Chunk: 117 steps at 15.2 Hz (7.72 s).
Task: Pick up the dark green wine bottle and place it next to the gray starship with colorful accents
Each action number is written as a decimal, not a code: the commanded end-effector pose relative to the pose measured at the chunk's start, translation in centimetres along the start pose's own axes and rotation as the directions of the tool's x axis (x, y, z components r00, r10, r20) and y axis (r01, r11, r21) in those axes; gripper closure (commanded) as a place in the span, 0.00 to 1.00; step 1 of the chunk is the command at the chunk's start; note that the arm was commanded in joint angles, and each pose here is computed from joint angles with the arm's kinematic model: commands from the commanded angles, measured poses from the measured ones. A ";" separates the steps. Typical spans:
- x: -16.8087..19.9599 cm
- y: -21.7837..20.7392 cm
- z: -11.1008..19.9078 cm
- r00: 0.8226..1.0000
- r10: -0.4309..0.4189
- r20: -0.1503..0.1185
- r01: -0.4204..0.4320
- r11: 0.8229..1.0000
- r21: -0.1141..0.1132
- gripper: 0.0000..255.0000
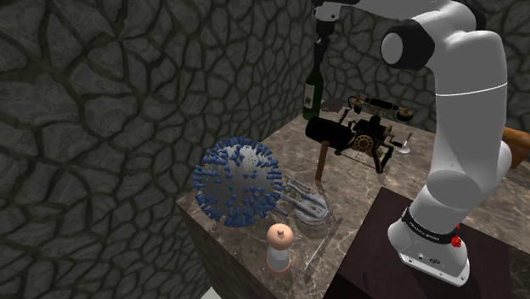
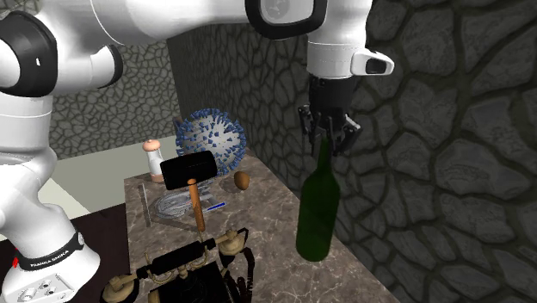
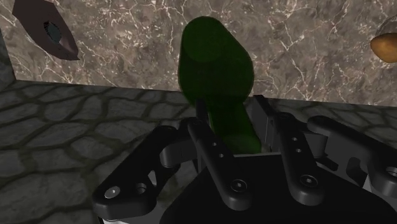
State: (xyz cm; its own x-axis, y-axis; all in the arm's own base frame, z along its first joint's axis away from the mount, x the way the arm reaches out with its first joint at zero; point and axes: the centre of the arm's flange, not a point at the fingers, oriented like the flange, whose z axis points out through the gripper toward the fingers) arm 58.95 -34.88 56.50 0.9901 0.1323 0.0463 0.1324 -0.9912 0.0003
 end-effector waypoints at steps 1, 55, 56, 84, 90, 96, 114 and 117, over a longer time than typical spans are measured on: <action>0.0 -0.1 -1.1 1.000 0.000 0.000 0.000 1.000 0.000 1.00; -16.7 -21.0 -17.4 1.000 0.000 0.000 0.000 1.000 0.000 1.00; -16.7 -21.0 -16.8 1.000 0.000 0.000 0.000 1.000 0.000 1.00; -17.4 -21.0 -2.1 1.000 0.000 0.000 0.000 1.000 0.000 1.00; -17.6 -21.0 1.1 1.000 0.000 0.000 0.000 1.000 0.000 1.00; -17.7 -21.0 4.3 1.000 0.000 0.000 0.000 1.000 0.000 1.00; -17.9 -21.0 8.5 1.000 0.000 0.000 0.000 1.000 0.000 0.00; -17.9 -21.0 8.5 1.000 0.000 0.000 0.000 1.000 0.000 0.00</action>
State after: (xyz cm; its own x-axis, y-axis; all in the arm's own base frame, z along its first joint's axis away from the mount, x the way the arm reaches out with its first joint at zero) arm 38.84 -16.42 47.20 0.9901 0.1323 0.0463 0.1324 -0.9912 0.0003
